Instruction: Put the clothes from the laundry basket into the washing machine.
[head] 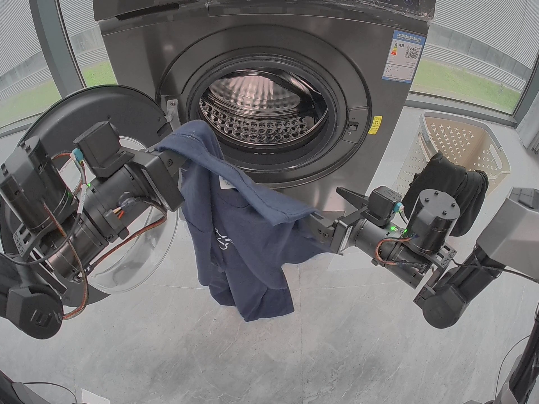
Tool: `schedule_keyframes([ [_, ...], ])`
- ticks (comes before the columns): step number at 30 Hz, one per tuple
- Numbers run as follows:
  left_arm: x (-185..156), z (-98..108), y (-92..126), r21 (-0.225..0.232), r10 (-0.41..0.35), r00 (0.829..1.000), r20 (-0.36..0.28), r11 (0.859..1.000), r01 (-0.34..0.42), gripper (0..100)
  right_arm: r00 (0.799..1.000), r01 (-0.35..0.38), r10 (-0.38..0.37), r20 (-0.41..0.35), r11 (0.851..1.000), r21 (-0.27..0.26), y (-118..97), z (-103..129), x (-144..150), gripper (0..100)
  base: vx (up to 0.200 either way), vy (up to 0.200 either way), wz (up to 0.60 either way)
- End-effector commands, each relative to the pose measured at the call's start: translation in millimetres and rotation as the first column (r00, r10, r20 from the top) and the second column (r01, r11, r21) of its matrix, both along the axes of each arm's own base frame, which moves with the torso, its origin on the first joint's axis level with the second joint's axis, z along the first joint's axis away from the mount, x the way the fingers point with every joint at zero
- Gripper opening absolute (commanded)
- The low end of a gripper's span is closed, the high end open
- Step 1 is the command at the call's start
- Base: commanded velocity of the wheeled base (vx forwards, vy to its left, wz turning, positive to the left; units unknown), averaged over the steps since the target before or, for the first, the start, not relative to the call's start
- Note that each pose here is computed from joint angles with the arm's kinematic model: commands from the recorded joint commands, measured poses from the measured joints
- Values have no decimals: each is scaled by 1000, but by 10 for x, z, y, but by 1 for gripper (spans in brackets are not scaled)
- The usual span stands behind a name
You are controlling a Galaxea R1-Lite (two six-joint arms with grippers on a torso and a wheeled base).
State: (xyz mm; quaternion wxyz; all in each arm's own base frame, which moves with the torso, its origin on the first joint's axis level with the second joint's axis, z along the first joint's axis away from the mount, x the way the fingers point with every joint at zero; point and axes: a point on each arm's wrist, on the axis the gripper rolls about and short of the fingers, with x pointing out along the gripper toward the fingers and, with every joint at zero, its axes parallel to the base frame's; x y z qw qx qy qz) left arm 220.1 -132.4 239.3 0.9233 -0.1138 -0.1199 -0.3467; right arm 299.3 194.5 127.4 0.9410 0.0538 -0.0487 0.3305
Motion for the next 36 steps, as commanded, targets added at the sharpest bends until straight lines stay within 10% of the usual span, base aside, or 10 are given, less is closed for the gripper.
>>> schedule_keyframes([
  [1,-72,50,-22,-11,-22,1000,17,1000,22,0,999,-7,6,-37,1000,-23,152,-276,190,100,0,0,0],
  [2,-72,50,-22,-11,-22,1000,17,1000,22,0,999,-10,9,-38,1000,-24,176,-302,205,0,0,0,0],
  [21,-68,38,-20,-12,-22,1000,11,1000,22,0,997,-61,60,-40,998,-22,367,-391,157,0,0,0,0],
  [22,-68,38,-20,-12,-22,1000,11,1000,22,0,997,-70,69,-40,997,-22,396,-391,135,100,0,0,0],
  [36,-69,38,-20,-11,-23,1000,11,1000,23,0,997,-73,74,7,997,-12,529,-366,283,100,0,0,0],
])
